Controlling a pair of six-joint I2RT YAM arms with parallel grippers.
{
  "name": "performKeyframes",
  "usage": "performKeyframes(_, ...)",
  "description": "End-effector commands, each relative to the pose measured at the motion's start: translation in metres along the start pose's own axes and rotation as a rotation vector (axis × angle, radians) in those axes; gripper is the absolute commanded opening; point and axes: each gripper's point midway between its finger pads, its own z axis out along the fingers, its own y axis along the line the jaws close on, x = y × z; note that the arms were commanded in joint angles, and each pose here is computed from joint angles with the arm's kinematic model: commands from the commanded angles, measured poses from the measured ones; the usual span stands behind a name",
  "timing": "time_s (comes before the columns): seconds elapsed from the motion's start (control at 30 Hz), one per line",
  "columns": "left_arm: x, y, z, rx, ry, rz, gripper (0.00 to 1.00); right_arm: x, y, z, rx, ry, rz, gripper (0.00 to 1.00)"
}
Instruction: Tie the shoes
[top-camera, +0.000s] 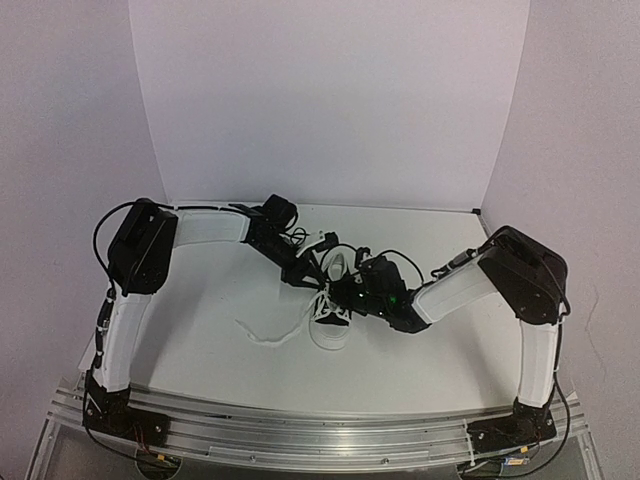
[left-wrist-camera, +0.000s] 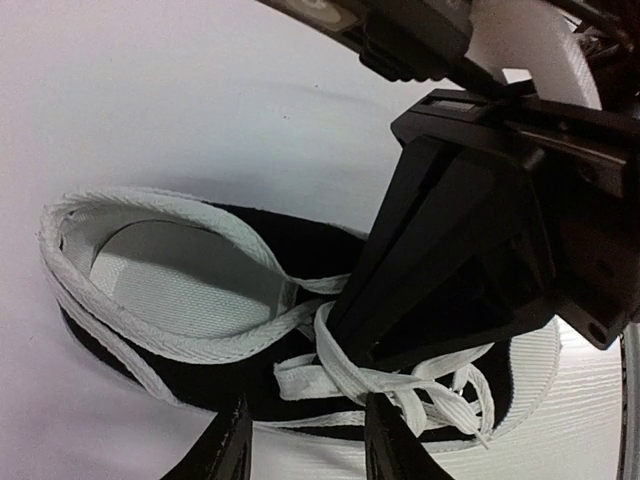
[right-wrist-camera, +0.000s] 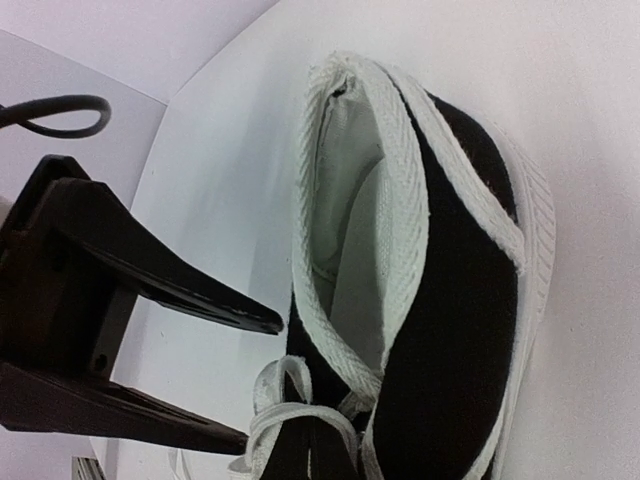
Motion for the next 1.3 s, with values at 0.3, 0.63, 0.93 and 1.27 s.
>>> performKeyframes(0.3, -0.001, 0.009, 0.003, -0.029, -0.017, 0.353, 0.41, 0.007, 0.01, 0.018, -0.056, 0.053, -0.076, 0.0)
performKeyframes(0.63, -0.009, 0.01, 0.001, -0.087, -0.007, 0.632, 0.37, 0.007, 0.02, 0.026, -0.099, 0.08, -0.081, 0.0)
performKeyframes(0.93, -0.002, -0.006, 0.005, -0.06, 0.004, 0.697, 0.1, 0.005, 0.019, 0.027, -0.102, 0.084, -0.07, 0.0)
performKeyframes(1.27, -0.006, 0.005, -0.004, -0.124, 0.021, 0.626, 0.0, 0.004, 0.029, 0.013, -0.131, 0.098, -0.125, 0.03)
